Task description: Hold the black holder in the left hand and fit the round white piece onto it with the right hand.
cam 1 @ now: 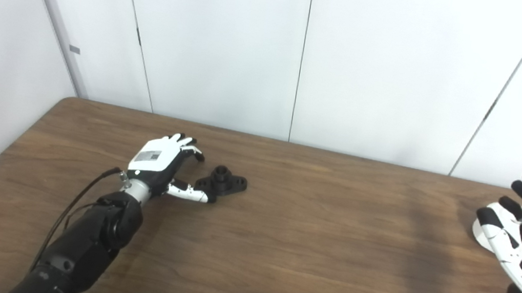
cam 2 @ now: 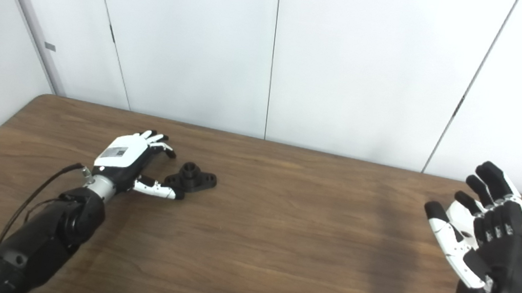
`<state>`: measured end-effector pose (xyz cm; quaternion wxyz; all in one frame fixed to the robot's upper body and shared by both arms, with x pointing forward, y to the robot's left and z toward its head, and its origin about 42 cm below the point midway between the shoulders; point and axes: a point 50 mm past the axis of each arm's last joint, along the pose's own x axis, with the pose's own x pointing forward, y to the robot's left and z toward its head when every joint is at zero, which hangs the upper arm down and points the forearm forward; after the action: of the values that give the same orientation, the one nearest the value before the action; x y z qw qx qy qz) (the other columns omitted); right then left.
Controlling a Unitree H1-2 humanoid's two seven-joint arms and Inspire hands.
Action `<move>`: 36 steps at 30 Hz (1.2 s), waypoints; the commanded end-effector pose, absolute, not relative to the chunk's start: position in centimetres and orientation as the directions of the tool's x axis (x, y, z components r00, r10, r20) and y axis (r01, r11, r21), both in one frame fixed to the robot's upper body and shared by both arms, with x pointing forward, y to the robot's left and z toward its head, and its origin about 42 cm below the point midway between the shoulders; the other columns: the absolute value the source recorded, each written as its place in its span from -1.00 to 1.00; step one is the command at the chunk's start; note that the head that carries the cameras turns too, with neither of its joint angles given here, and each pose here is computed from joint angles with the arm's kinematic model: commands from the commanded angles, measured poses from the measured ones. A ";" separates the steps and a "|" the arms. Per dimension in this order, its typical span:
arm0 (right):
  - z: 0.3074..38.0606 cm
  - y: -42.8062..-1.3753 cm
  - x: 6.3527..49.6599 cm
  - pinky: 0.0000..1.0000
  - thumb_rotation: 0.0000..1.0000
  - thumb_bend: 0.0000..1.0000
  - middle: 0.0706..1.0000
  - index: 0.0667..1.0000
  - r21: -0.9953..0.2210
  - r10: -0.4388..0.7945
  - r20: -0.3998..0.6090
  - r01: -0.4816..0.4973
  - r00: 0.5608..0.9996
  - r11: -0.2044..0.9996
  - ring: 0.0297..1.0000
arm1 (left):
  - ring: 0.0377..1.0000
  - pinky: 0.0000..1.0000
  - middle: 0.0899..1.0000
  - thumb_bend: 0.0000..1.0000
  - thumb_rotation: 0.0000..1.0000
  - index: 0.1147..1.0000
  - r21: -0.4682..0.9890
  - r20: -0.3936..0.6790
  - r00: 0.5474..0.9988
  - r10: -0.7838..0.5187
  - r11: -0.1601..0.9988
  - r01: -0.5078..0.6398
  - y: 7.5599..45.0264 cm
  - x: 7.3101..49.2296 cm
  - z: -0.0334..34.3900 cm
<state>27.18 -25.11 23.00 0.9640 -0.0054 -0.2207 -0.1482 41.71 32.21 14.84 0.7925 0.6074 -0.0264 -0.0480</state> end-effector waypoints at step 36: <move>24.1 -24.7 26.9 0.50 -0.63 -0.04 0.61 0.53 0.059 -0.293 0.489 0.304 0.821 0.951 0.60 | 0.74 1.00 0.41 0.05 -0.89 -0.17 0.945 0.160 0.945 -0.286 0.321 -0.063 30.8 42.1 15.5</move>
<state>26.92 -24.81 22.51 0.9642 -0.0131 -0.2113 -0.1598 41.54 30.67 14.52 0.8099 0.5665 -0.1360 -0.0681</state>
